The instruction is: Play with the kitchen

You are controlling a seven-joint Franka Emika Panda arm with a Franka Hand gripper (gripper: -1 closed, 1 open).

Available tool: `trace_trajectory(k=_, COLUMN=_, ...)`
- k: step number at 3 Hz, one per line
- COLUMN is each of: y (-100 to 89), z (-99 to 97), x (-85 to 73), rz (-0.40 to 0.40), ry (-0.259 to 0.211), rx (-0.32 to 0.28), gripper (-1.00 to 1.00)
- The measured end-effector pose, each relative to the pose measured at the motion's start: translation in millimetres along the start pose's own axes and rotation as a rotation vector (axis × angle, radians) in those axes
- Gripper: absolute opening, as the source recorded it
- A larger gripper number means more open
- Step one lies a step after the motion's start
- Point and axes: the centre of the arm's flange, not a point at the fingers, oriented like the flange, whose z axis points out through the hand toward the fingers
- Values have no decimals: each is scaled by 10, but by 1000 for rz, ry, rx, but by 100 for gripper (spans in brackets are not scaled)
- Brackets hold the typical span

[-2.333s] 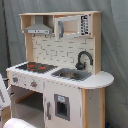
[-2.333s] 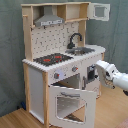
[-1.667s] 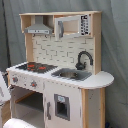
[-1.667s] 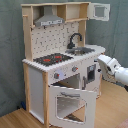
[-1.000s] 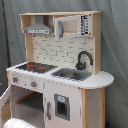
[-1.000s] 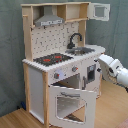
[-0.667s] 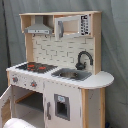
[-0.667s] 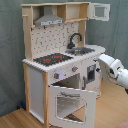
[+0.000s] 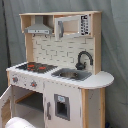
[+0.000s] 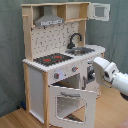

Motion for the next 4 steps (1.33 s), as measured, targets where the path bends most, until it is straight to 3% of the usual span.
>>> trace_trajectory(k=2, y=-248, z=21, x=496, rz=80, ry=88, rx=8, gripper=100)
trace_trajectory(k=4, y=-518, z=94, x=763, rz=215, ry=123, rx=30, gripper=100)
